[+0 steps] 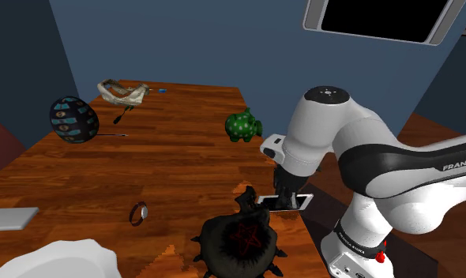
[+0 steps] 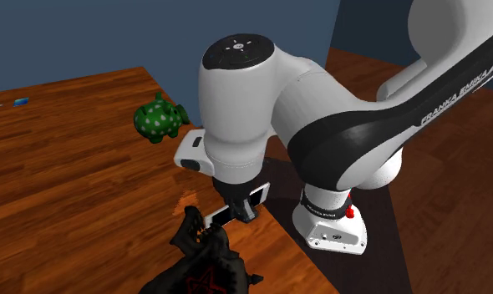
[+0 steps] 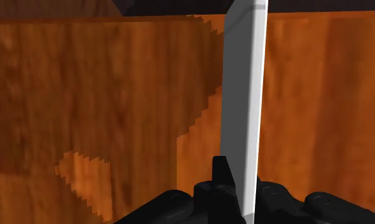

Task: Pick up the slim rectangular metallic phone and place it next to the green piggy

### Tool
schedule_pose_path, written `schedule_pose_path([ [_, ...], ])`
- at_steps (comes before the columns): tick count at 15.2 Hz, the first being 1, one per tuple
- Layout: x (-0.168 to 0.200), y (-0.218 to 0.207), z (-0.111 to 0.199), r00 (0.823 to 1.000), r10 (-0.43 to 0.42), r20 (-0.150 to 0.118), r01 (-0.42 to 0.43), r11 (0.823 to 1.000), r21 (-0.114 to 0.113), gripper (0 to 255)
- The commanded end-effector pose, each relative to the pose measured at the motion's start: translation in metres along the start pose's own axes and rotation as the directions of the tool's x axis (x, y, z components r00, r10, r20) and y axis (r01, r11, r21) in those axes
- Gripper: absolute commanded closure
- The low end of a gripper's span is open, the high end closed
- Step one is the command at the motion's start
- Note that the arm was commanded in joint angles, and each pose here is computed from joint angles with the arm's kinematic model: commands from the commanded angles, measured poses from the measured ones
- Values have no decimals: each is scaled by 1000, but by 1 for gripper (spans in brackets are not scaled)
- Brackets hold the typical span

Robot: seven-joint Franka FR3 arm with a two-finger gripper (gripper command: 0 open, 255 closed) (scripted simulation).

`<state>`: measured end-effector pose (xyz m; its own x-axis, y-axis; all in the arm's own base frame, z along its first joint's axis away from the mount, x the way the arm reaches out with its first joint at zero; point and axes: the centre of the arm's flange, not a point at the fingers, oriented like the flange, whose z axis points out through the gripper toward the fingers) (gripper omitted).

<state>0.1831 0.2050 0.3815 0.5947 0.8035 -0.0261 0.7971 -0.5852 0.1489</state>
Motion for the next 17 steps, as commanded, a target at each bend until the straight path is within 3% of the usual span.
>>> schedule_pose_path([
  [1, 0, 2, -11, 1000, 0, 0, 0, 1000, 0, 255],
  [17, -2, 14, -95, 1000, 0, 0, 0, 1000, 0, 255],
])
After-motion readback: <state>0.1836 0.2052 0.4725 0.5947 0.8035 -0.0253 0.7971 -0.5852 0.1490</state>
